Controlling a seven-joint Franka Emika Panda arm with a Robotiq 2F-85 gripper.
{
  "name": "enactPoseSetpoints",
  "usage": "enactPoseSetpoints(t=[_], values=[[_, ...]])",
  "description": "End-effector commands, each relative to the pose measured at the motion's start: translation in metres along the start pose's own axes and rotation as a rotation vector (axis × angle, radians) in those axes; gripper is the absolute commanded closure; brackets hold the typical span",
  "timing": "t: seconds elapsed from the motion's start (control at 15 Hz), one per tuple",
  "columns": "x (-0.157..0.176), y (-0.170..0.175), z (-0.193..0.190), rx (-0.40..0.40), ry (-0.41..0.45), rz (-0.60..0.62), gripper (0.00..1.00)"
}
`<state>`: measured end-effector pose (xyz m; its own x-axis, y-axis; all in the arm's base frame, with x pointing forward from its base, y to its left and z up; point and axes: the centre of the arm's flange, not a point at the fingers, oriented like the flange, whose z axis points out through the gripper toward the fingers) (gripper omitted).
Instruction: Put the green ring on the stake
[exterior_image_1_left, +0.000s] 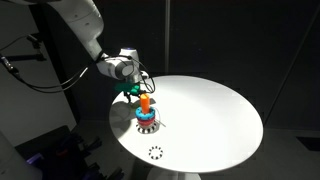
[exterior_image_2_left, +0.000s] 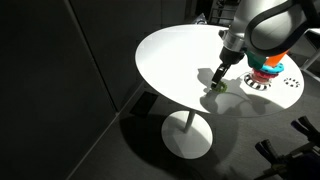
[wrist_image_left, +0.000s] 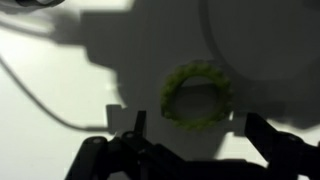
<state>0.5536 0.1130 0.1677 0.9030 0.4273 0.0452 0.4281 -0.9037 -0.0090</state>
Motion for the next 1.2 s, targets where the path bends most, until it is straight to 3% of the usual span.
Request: enactPoseSetpoints(t=[0.0,1.13], values=[[0.007,-0.001,-0.002,0.0,-0.013,-0.032,0.0],[0.002,-0.003,0.008,-0.026,-0.045,-0.056,0.0]])
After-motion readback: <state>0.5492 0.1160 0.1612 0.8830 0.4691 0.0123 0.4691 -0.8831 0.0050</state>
